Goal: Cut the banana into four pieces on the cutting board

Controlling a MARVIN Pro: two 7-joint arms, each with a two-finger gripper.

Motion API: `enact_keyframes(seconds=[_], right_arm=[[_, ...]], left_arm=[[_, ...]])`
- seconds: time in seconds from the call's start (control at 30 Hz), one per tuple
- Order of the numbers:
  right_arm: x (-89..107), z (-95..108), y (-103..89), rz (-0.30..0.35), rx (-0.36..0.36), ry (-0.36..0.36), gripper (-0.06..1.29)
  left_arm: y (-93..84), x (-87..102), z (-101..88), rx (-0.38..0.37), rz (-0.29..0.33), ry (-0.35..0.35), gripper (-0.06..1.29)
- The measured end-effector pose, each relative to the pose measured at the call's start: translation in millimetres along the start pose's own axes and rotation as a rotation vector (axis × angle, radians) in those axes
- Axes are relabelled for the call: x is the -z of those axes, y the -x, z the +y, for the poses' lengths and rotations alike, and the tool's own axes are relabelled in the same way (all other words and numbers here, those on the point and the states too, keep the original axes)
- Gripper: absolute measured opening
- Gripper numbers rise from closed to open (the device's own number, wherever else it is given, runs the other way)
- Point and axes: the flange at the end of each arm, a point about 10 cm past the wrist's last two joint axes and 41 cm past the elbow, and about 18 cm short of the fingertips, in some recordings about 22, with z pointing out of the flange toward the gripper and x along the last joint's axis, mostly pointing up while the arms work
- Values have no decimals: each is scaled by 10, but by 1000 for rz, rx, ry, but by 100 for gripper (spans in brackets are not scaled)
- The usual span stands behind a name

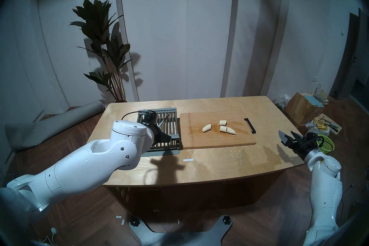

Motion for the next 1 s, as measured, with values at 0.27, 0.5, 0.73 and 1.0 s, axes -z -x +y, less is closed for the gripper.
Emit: enact_keyframes(seconds=[0.27, 0.5, 0.73, 1.0], right_arm=[[28, 126, -185, 36, -8, 51, 125], [25, 142, -243, 44, -10, 62, 125], [14, 121, -263, 47, -7, 56, 125], [10, 113, -259, 47, -8, 52, 125]], left_arm=[[48, -31, 22, 6, 0, -10, -3], [70, -55, 26, 3, -1, -14, -3], [86, -68, 28, -15, -7, 0, -3], [108, -119, 16, -29, -17, 5, -3]])
